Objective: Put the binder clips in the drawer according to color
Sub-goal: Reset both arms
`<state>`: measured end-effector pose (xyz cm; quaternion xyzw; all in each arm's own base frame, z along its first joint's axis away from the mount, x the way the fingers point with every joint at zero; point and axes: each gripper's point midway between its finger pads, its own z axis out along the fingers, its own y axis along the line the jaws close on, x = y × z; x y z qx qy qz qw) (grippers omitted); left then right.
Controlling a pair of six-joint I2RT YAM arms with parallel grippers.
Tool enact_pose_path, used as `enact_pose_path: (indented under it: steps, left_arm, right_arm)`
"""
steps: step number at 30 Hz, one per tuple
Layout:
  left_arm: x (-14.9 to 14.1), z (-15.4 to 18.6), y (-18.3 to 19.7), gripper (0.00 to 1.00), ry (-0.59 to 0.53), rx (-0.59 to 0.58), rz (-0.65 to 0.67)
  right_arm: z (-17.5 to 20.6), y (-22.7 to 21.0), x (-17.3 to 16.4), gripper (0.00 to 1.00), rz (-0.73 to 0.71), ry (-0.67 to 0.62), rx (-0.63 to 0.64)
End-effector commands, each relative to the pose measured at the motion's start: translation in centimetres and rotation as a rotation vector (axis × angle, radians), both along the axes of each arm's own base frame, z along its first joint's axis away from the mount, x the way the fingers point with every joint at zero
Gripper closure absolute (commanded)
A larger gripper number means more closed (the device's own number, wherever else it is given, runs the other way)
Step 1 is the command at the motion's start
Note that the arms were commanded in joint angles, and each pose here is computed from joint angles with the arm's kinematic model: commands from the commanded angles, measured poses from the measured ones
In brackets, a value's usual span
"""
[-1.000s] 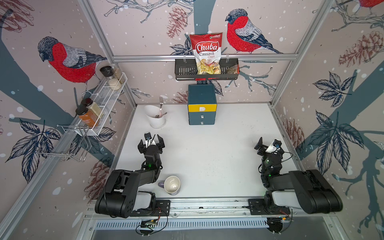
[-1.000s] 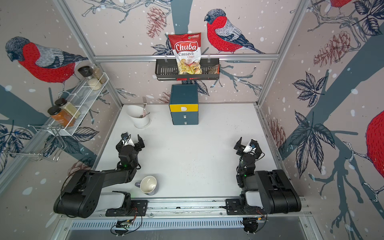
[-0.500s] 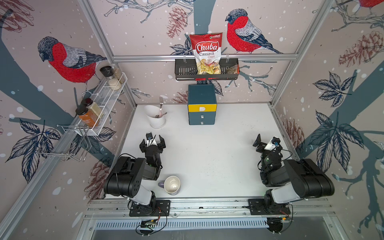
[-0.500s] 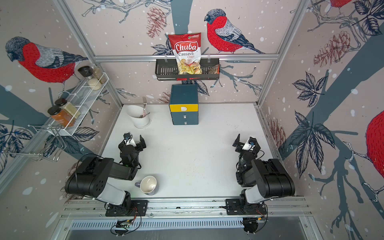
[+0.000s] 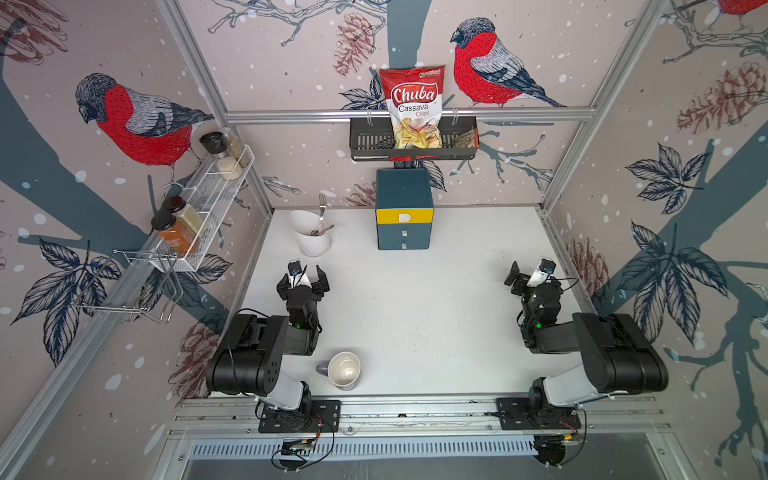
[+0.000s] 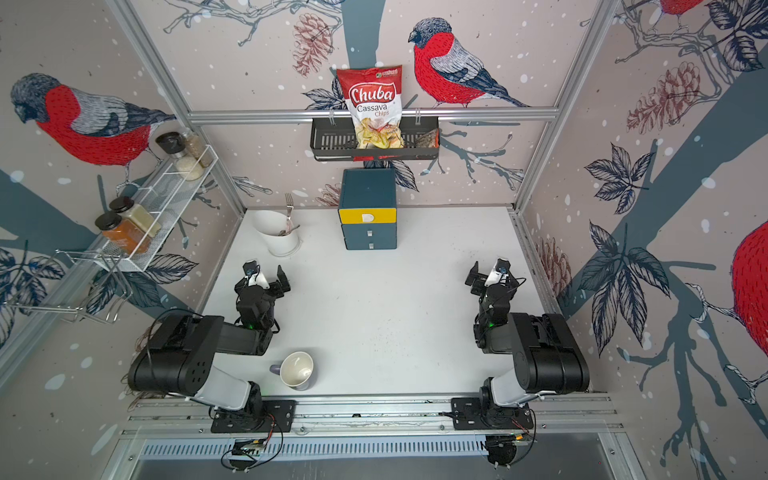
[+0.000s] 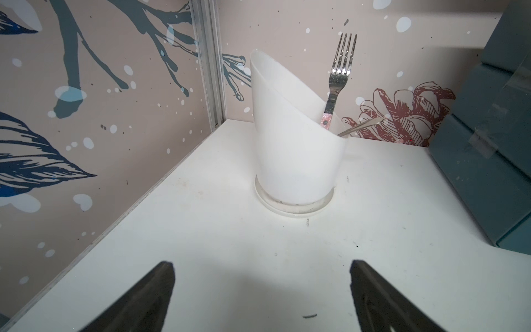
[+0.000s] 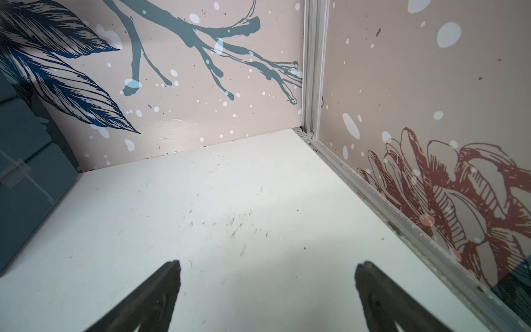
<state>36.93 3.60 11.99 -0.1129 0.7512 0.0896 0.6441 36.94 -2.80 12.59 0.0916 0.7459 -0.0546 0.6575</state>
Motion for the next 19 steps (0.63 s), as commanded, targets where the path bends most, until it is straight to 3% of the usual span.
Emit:
enact_pose_path:
  steps: [1, 19]
  left_arm:
    - [0.14, 0.57, 0.08, 0.02, -0.022, -0.007, 0.002]
    - [0.05, 0.56, 0.11, 0.02, -0.022, -0.006, 0.002]
  right_arm:
    - [0.07, 0.19, 0.14, 0.0, 0.009, -0.002, 0.011]
    - [0.21, 0.26, 0.13, 0.0, 0.01, -0.007, 0.009]
